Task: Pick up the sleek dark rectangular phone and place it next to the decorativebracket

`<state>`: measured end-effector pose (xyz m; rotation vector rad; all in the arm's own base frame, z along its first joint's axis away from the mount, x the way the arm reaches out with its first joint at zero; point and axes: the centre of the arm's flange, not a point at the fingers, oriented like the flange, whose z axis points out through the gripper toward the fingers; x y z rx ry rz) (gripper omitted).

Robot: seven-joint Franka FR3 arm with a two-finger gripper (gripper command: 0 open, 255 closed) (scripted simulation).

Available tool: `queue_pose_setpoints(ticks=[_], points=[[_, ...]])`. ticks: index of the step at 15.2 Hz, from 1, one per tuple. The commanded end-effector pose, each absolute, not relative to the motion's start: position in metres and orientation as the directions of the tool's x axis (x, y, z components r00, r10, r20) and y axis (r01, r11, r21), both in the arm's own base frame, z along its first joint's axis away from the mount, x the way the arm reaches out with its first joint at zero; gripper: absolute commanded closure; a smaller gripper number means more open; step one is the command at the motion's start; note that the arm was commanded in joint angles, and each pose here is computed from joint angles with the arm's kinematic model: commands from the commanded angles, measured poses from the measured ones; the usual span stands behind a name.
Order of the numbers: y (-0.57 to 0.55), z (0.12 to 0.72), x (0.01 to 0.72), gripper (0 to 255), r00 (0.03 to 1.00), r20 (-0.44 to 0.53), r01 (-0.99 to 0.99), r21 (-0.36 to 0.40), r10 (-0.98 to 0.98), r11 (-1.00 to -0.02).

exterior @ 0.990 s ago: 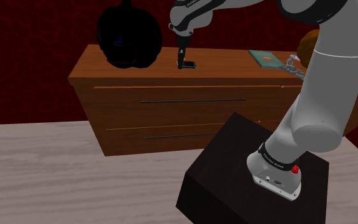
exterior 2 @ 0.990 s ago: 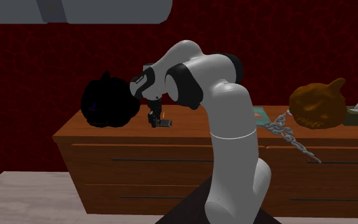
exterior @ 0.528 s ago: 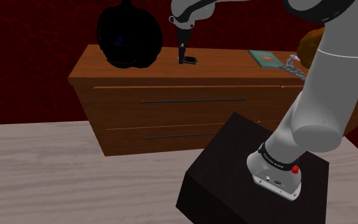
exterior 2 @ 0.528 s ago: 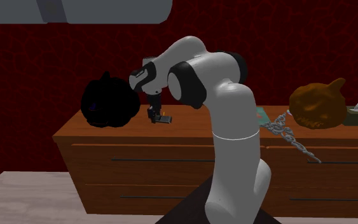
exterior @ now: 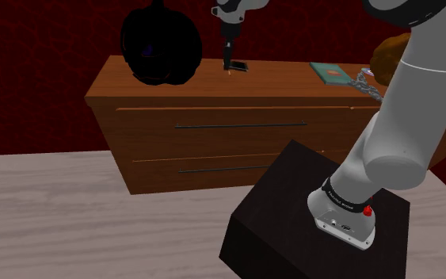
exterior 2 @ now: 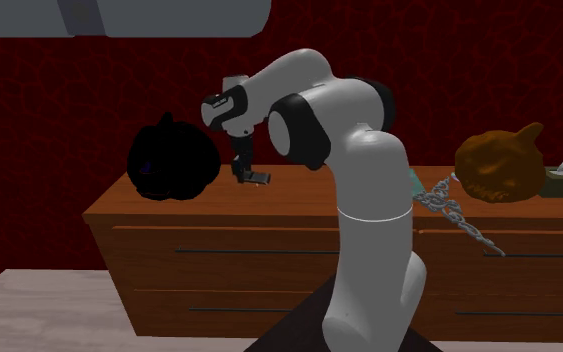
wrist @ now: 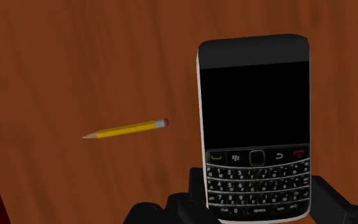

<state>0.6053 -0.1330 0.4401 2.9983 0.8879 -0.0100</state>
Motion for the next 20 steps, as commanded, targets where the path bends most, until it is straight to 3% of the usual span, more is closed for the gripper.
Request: queue_pose_setpoints(ticks=[1, 6, 20], points=[[-0.133, 0.451, 0.606, 255, 0.839, -0.011, 0.544, 0.012, 0.544, -0.839], [-0.133, 0.477, 0.606, 255, 0.839, -0.011, 0.544, 0.012, 0.544, -0.839], [-0.246, 0.477, 0.46, 255, 0.839, -0.011, 0.544, 0.012, 0.544, -0.839]])
